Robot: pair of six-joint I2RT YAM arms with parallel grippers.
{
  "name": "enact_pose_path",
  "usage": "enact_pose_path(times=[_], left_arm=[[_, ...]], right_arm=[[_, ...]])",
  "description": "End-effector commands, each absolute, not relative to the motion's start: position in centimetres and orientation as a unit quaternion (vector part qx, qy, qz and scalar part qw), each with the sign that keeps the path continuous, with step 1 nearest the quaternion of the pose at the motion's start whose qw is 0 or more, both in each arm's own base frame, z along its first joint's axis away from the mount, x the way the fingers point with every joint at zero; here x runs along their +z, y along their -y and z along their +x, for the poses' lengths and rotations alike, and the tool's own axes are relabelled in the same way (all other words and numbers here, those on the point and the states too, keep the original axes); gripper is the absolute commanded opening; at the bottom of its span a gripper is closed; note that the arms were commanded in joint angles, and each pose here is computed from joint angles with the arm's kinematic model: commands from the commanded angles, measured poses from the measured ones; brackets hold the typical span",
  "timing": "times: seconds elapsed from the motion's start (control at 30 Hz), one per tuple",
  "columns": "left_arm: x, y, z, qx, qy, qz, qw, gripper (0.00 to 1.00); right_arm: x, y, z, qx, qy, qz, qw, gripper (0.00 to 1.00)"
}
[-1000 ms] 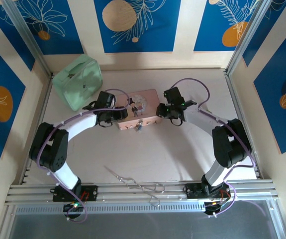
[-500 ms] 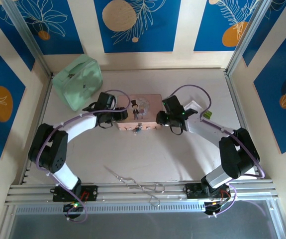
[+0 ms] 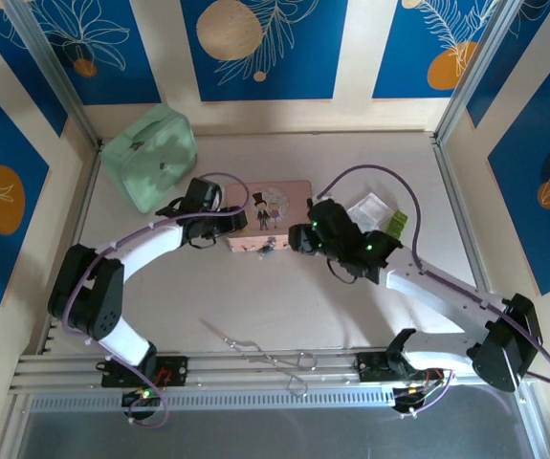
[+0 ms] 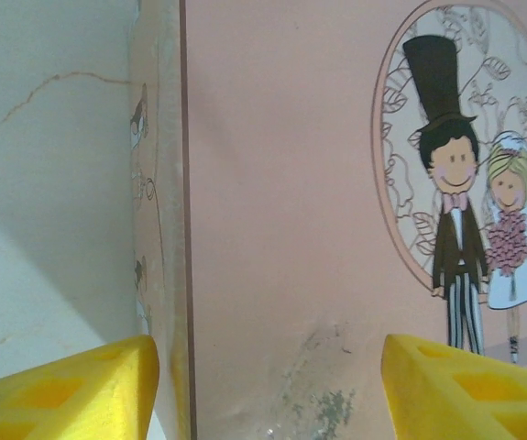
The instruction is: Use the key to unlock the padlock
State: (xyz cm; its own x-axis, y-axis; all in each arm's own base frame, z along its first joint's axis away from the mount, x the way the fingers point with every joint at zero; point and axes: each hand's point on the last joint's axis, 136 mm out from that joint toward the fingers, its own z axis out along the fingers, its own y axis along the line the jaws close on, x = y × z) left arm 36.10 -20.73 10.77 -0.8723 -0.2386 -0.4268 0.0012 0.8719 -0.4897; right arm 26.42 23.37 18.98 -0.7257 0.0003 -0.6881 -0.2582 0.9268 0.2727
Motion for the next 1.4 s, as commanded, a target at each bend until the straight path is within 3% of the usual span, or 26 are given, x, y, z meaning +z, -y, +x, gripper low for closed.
enact_pose_path(times=[0.0, 0.2, 0.6, 0.9, 1.37], left_arm=[[13.0, 20.6, 36.1, -0.241, -0.932, -0.054, 0.264, 0.66], [13.5, 20.6, 35.4, -0.248, -0.931, -0.047, 0.265, 0.67], [12.4, 20.7, 34.0, -0.260, -0.933, -0.047, 0.243, 0.72], [11.1, 20.2, 33.8, -0.243, -0.940, -0.051, 0.233, 0.72], [10.3, 20.0, 33.6, -0.234, -0.944, -0.044, 0.227, 0.68]], right_arm=[[16.8, -23.9, 25.3, 0.130, -0.910, -0.091, 0.383, 0.48], [15.1, -27.0, 23.7, 0.152, -0.893, -0.097, 0.412, 0.52], [11.0, -30.9, 23.0, 0.272, -0.905, -0.120, 0.303, 0.53], [6.4, -30.5, 26.4, 0.133, -0.943, -0.114, 0.283, 0.56], [3.9, -31.1, 29.9, 0.113, -0.946, -0.077, 0.292, 0.50]])
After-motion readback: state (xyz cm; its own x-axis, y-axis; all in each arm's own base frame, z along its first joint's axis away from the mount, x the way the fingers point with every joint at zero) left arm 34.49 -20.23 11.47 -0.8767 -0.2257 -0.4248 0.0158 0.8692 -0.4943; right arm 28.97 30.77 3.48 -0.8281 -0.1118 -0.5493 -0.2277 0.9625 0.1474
